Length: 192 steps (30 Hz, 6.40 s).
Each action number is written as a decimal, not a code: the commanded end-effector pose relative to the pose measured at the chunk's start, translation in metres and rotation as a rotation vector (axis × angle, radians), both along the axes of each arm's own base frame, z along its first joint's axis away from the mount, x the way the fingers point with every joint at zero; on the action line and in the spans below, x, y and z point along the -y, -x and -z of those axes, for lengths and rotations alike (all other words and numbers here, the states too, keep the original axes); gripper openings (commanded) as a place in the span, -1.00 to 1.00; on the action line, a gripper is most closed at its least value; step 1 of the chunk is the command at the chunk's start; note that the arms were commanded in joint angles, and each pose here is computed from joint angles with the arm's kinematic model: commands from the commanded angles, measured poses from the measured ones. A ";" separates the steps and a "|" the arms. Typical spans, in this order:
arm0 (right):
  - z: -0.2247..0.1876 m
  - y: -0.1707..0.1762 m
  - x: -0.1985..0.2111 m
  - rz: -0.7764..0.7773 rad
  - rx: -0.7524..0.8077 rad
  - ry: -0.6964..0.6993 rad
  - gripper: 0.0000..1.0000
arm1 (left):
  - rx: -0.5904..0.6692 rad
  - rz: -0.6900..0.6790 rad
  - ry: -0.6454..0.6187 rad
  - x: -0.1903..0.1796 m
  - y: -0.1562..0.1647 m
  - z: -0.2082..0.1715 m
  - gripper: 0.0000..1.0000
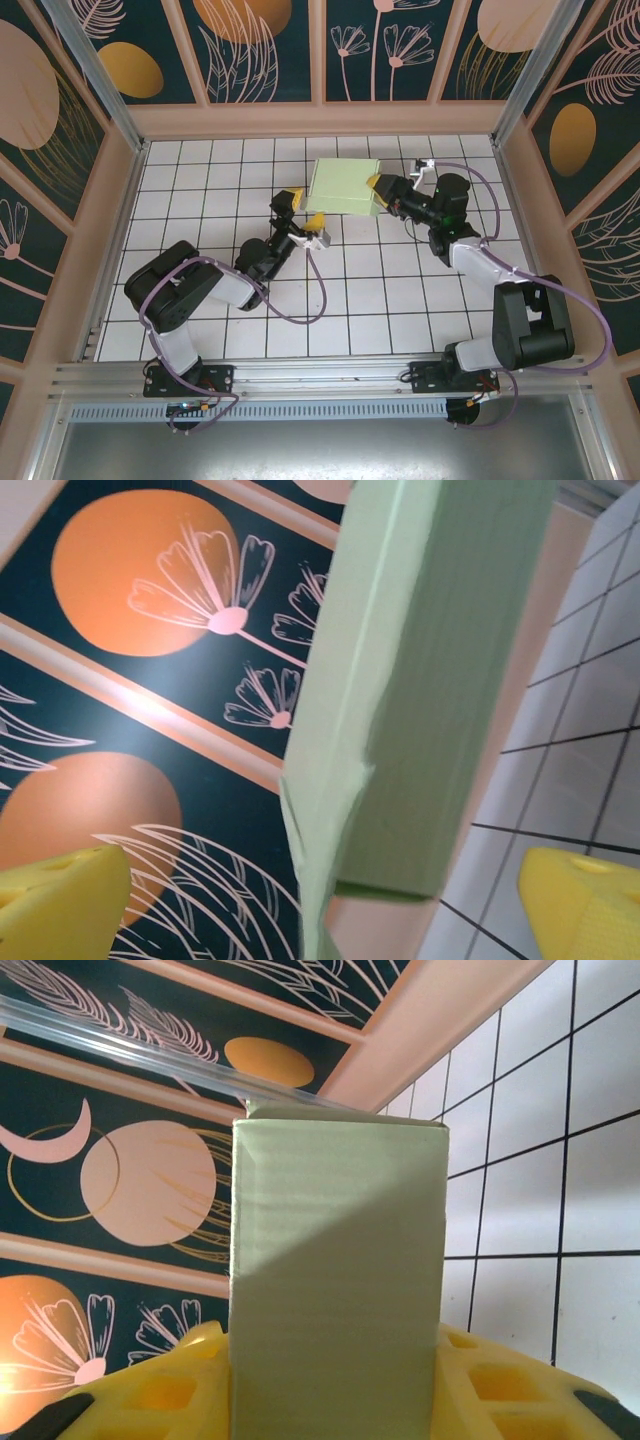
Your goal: Fold the paper box
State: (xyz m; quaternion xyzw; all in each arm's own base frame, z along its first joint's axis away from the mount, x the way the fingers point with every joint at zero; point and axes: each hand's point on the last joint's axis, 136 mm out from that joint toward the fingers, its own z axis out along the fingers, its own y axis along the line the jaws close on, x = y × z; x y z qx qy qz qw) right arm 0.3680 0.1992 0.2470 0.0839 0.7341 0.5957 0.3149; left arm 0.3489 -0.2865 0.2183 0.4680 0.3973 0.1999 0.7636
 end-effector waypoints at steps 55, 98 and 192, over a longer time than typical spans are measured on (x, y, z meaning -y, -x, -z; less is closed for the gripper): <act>-0.045 0.036 0.081 0.288 0.467 0.670 0.34 | -1.120 -0.030 0.240 -0.010 0.008 0.090 -0.38; 0.080 0.027 -0.043 -0.516 0.606 0.968 -0.44 | -1.552 -0.018 -0.034 -0.016 0.070 0.141 -0.38; 0.105 0.050 -0.017 -0.017 0.470 0.910 -1.00 | -1.551 0.032 0.137 0.008 0.051 0.110 -0.20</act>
